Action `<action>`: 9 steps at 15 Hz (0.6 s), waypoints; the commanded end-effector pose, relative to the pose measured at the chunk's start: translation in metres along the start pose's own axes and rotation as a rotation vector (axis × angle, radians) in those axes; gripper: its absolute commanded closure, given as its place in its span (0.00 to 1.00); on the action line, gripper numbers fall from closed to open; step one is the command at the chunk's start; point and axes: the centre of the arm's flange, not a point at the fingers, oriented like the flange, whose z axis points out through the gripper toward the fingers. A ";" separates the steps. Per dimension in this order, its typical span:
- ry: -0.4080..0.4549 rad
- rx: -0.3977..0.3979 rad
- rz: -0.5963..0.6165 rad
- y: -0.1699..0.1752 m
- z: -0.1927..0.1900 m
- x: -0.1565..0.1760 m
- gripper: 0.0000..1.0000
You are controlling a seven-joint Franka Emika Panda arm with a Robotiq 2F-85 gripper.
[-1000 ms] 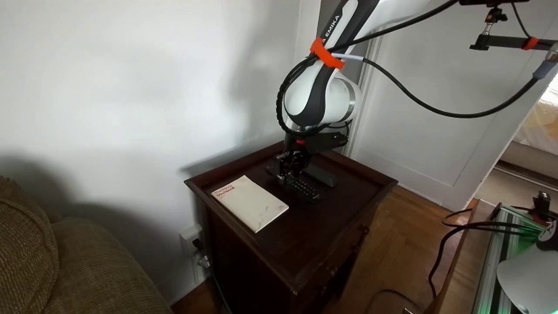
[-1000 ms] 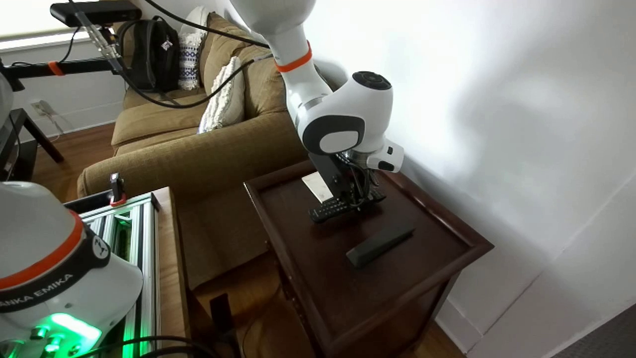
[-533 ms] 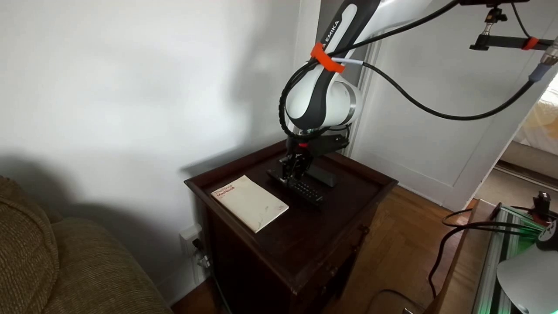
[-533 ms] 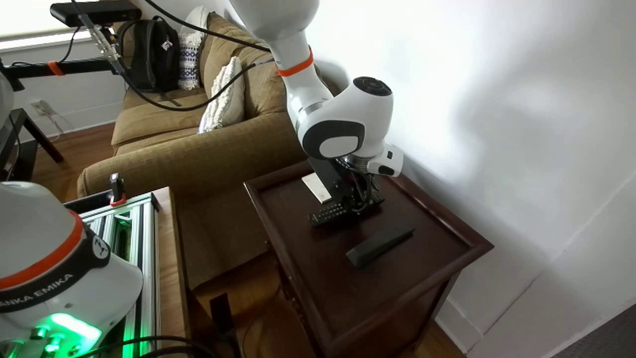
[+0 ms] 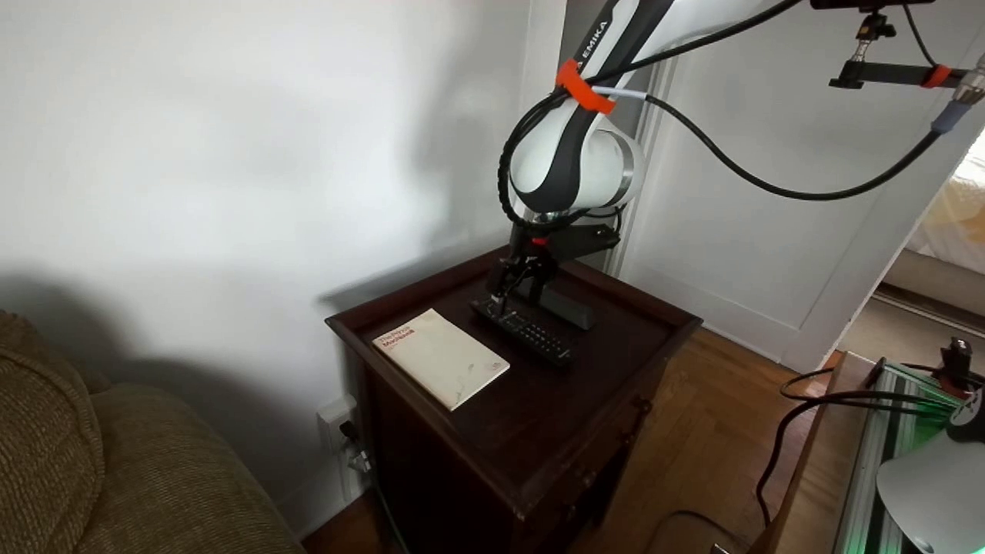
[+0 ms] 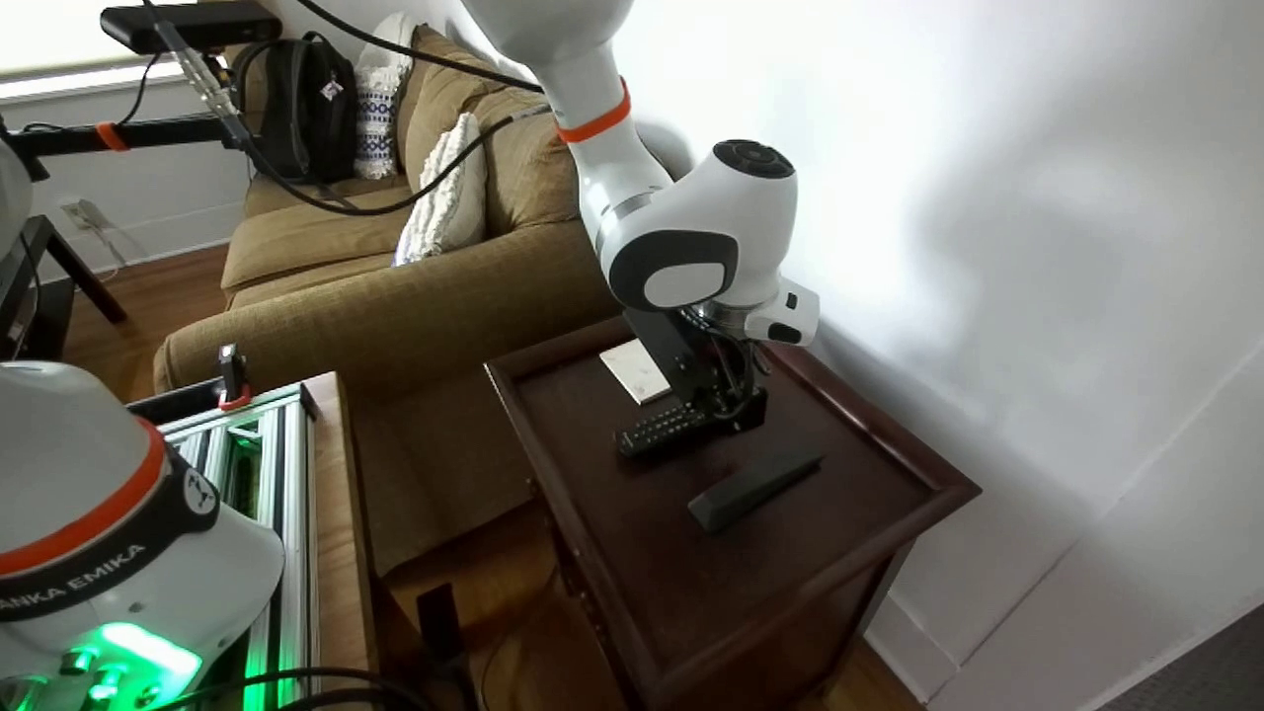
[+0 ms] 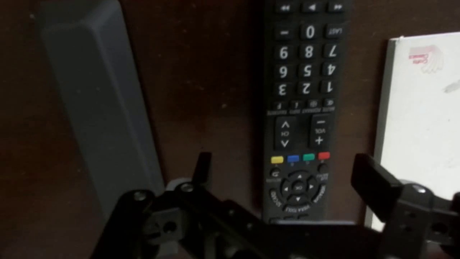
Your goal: Pick up the remote from the white book and put it on the brown counter, pick up the far right remote and put it on the remote to the left
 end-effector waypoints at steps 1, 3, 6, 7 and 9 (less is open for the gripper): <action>0.037 -0.018 0.022 0.022 -0.031 -0.008 0.00; 0.042 -0.038 0.052 0.039 -0.046 -0.012 0.00; 0.010 -0.058 0.102 0.061 -0.051 -0.024 0.00; -0.004 -0.064 0.117 0.068 -0.051 -0.028 0.00; -0.033 -0.067 0.128 0.079 -0.048 -0.035 0.00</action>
